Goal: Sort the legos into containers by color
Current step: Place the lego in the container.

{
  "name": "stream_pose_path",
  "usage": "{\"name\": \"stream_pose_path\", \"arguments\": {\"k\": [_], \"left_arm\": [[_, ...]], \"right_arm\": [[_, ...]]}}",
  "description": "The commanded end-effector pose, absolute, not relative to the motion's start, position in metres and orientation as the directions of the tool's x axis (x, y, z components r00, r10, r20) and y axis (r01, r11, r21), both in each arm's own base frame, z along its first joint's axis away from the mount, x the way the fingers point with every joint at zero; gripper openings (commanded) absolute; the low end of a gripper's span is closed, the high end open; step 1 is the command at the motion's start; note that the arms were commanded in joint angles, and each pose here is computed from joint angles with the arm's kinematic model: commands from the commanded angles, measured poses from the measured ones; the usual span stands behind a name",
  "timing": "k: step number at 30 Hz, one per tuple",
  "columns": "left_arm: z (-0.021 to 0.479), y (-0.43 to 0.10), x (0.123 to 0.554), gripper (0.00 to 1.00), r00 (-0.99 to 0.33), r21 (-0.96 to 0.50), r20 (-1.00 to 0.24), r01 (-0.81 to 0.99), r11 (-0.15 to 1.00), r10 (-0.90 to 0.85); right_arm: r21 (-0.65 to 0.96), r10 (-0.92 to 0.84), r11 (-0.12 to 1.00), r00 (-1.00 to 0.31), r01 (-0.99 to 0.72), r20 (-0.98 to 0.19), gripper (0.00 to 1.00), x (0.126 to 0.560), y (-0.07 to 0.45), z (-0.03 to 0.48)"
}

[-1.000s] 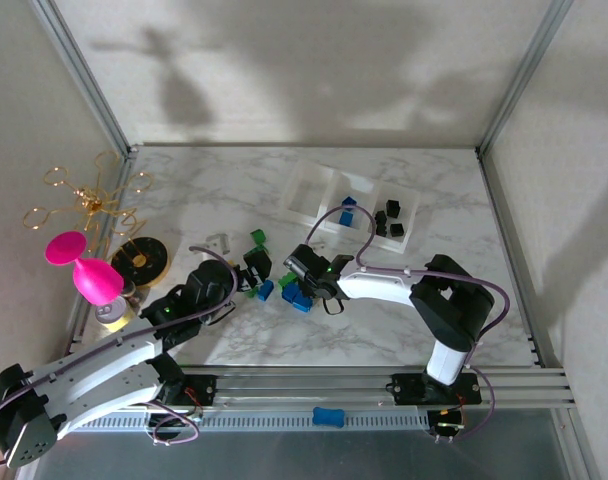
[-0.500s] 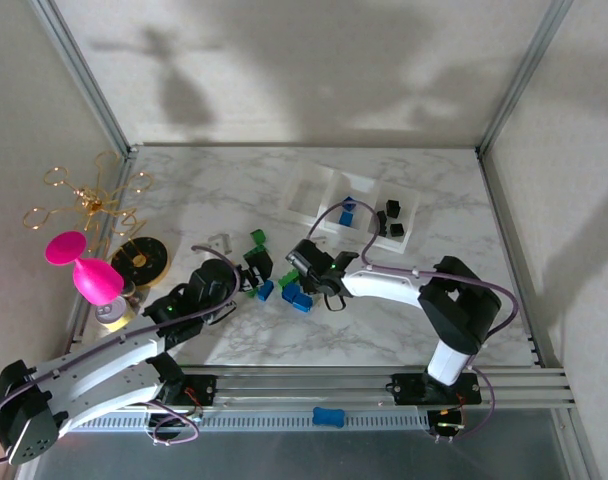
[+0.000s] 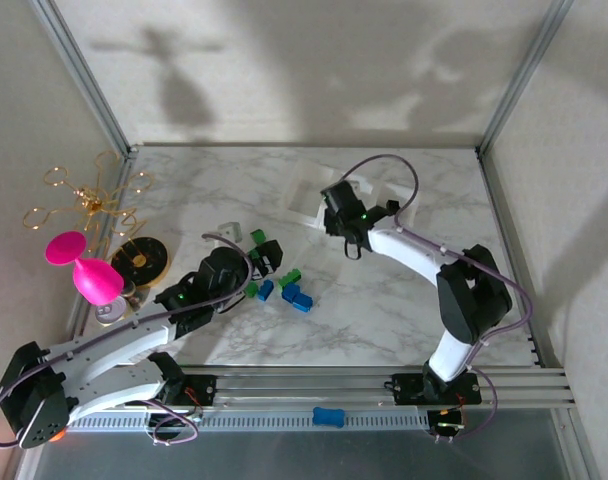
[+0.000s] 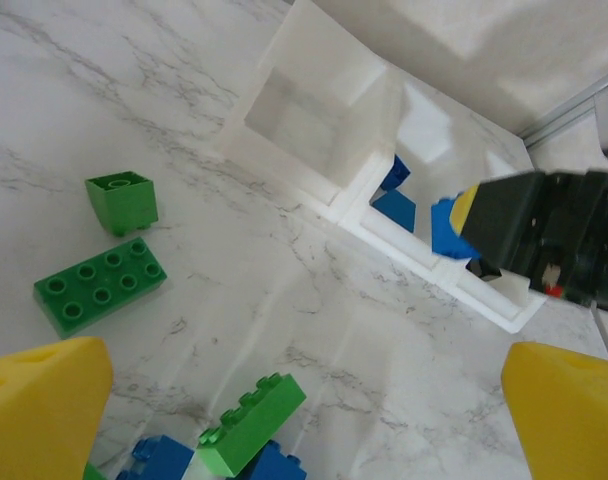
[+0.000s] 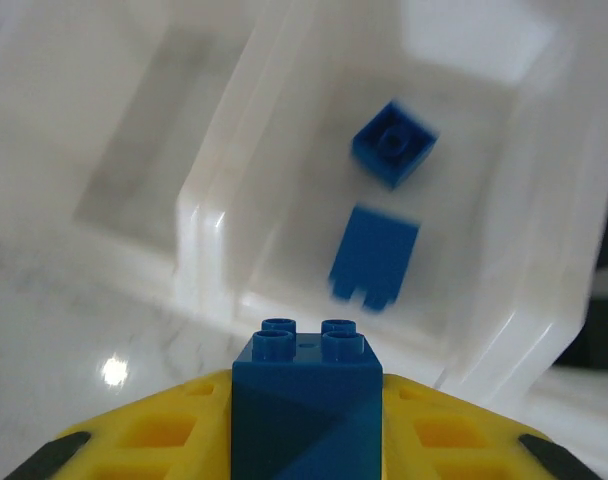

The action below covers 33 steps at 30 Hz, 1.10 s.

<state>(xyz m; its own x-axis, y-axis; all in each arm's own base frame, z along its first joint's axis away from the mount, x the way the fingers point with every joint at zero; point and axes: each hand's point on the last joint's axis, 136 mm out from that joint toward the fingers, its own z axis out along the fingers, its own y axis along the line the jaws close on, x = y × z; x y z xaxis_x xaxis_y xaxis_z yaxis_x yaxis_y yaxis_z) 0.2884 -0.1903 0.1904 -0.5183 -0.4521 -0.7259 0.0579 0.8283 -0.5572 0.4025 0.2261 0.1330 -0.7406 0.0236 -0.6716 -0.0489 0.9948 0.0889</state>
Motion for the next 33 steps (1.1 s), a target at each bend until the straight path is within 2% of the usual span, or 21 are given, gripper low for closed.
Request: {"name": "stream_pose_path", "arguments": {"k": [1,7,13,17,22,26,33], "left_arm": [[0.217,-0.201,0.301,0.99,-0.477,-0.584,-0.741,0.11,0.804,-0.472],[0.218,-0.214,0.309,1.0,-0.49,-0.584,-0.74,0.13,0.801,-0.461],[0.217,-0.218,0.312,0.99,-0.498,-0.574,-0.744,0.136,0.807,-0.445],[0.215,-0.218,0.313,0.99,-0.501,-0.574,-0.743,0.133,0.808,-0.445],[0.215,-0.219,0.314,1.0,-0.505,-0.571,-0.743,0.135,0.81,-0.44],[0.216,-0.219,0.314,1.0,-0.505,-0.575,-0.741,0.138,0.806,-0.442],[0.217,-0.217,0.313,1.0,-0.503,-0.574,-0.742,0.136,0.808,-0.443]], "right_arm": [[0.059,0.013,0.998,-0.724,-0.038,-0.69,0.33,0.433,0.219,0.131],[0.047,0.022,0.999,-0.729,-0.013,-0.684,0.33,0.476,0.21,0.116],[0.025,0.012,1.0,-0.727,-0.007,-0.686,0.35,0.5,0.203,0.108],[0.017,0.01,1.0,-0.725,-0.002,-0.689,0.41,0.508,0.2,0.106],[0.033,0.007,0.999,-0.712,-0.022,-0.702,0.46,0.509,0.202,0.12],[0.05,0.014,0.998,-0.691,-0.031,-0.723,0.46,0.506,0.202,0.14],[0.102,0.0,0.989,-0.684,-0.11,-0.73,0.48,0.475,0.219,0.164]]}}
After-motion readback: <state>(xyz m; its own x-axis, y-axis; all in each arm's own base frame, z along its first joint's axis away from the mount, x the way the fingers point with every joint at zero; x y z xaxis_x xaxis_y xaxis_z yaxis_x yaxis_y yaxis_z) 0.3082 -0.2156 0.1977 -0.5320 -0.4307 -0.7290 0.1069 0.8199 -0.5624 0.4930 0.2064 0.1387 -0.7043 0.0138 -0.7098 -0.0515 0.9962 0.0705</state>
